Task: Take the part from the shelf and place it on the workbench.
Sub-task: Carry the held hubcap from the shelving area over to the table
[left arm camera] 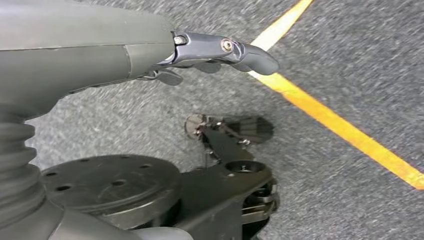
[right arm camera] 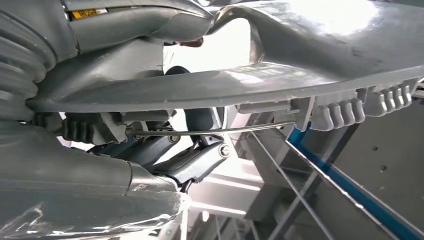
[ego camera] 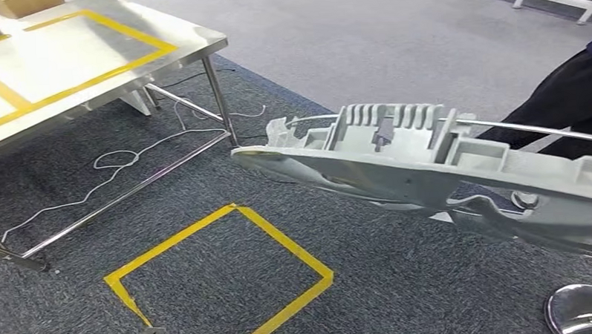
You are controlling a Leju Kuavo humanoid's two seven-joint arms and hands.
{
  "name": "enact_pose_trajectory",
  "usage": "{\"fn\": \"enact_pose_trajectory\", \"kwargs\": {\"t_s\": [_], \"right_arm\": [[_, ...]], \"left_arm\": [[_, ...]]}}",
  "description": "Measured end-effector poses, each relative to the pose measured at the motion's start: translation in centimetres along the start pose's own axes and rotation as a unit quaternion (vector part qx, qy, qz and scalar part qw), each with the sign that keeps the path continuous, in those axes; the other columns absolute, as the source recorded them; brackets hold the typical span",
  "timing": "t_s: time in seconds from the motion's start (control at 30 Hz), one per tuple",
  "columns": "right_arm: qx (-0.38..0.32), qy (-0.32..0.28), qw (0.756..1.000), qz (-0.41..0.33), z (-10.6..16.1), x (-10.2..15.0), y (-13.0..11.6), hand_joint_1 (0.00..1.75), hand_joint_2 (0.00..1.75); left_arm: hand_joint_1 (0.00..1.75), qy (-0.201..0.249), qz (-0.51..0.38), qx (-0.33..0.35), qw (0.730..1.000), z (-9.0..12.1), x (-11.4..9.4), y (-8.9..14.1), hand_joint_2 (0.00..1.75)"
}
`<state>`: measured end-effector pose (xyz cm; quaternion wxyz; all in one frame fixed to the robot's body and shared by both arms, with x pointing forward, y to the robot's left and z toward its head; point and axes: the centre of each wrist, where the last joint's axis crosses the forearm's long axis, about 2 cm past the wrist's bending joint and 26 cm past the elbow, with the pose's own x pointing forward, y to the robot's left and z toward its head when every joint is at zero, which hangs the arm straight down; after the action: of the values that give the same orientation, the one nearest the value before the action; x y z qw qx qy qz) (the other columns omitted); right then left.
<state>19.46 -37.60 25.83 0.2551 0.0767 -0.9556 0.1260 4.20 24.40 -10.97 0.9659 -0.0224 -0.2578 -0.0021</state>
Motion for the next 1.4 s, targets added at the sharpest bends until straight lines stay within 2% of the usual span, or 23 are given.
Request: {"fn": "enact_pose_trajectory", "kwargs": {"t_s": [0.13, 0.6, 1.4], "right_arm": [[-0.004, 0.006, 1.0, 0.007, 0.1, 0.1, -0.2, 1.75, 1.75], [-0.016, -0.001, 1.0, 0.016, -0.5, 0.0, -0.4, 1.75, 1.75], [-0.019, -0.001, 1.0, 0.018, 0.0, 0.2, -0.6, 1.75, 1.75]], "left_arm": [[0.0, 0.002, 0.0, -0.001, 1.0, 0.2, -0.4, -0.1, 1.75], [0.0, -0.014, 0.006, -0.003, 1.0, -0.2, 0.5, -0.7, 1.75], [0.0, -0.014, -0.004, 0.003, 1.0, -0.2, 0.6, -0.5, 1.75]]}}
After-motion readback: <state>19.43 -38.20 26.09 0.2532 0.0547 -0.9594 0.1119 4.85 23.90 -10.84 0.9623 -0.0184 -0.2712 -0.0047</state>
